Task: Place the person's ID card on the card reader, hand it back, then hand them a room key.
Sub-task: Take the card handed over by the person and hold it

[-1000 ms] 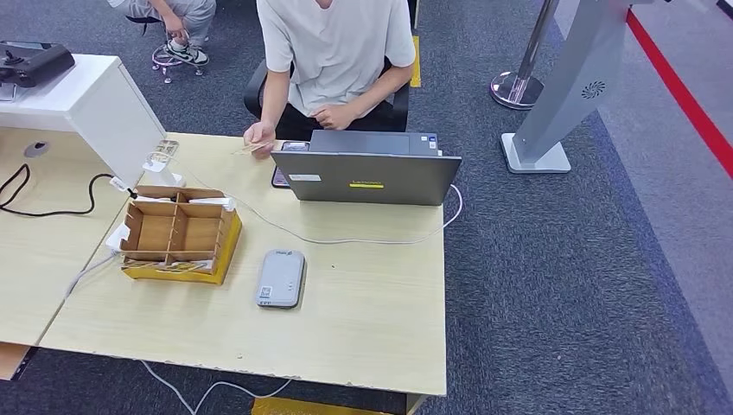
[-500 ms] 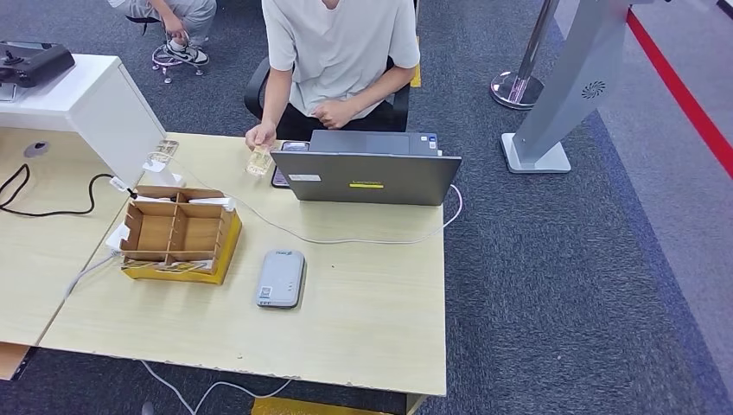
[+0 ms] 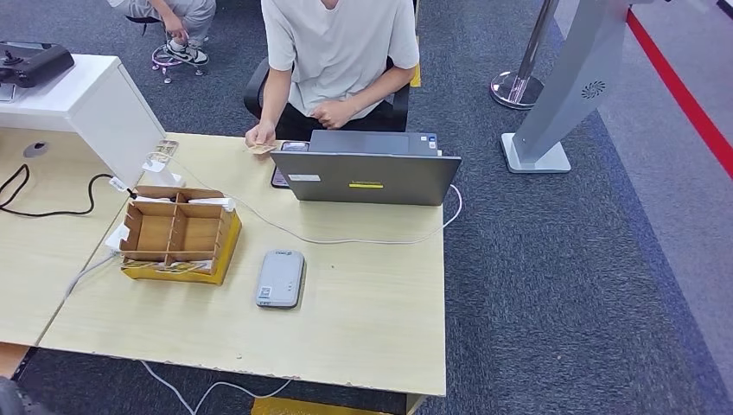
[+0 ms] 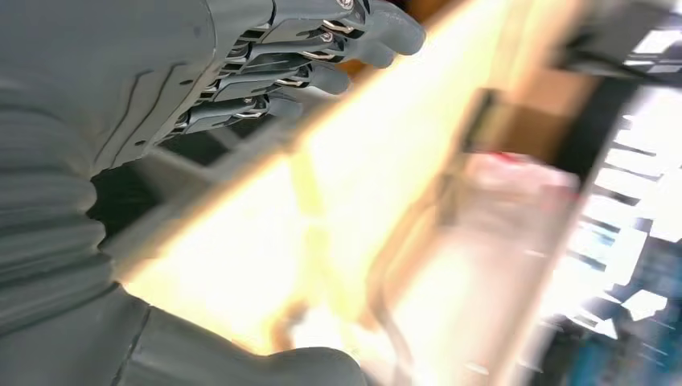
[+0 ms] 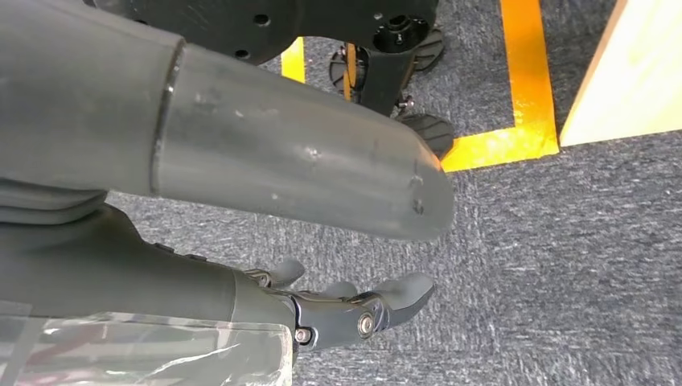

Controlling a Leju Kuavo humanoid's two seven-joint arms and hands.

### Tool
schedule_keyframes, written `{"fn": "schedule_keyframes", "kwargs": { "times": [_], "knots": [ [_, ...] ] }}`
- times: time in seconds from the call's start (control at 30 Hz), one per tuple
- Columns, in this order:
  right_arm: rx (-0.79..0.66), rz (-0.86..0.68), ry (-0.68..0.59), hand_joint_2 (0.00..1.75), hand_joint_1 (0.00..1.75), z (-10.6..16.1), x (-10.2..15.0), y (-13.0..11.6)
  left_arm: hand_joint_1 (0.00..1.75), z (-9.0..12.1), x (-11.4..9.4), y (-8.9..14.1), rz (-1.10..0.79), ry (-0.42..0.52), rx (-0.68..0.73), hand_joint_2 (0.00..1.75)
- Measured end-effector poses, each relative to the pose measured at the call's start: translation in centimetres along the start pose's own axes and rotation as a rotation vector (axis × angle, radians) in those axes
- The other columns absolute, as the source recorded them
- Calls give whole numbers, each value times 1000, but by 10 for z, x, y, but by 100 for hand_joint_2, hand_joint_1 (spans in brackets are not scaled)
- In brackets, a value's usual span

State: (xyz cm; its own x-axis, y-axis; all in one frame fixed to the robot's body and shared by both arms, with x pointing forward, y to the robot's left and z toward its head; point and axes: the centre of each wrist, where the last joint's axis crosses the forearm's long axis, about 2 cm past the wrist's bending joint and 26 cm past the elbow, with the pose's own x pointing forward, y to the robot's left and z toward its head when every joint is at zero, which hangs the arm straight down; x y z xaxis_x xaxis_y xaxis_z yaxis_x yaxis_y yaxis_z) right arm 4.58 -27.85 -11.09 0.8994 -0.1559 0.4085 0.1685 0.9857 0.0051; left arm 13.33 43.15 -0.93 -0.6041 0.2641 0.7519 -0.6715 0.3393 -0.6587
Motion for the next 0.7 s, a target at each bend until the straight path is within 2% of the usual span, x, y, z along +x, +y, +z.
{"fn": "schedule_keyframes", "kwargs": {
  "times": [0.2,0.3,0.5,0.7],
  "knots": [
    [19,36,10,0,0,0,1,0,0,-70,51,-18,69,-275,-178,175],
    [27,52,17,0,0,-1,2,1,0,-88,68,-36,69,-358,-273,175],
    [33,66,19,0,0,-1,4,2,0,-108,83,-69,-50,-403,-370,175],
    [39,79,17,0,0,-2,6,3,0,-128,82,-113,-197,-386,-475,175]
  ]
}}
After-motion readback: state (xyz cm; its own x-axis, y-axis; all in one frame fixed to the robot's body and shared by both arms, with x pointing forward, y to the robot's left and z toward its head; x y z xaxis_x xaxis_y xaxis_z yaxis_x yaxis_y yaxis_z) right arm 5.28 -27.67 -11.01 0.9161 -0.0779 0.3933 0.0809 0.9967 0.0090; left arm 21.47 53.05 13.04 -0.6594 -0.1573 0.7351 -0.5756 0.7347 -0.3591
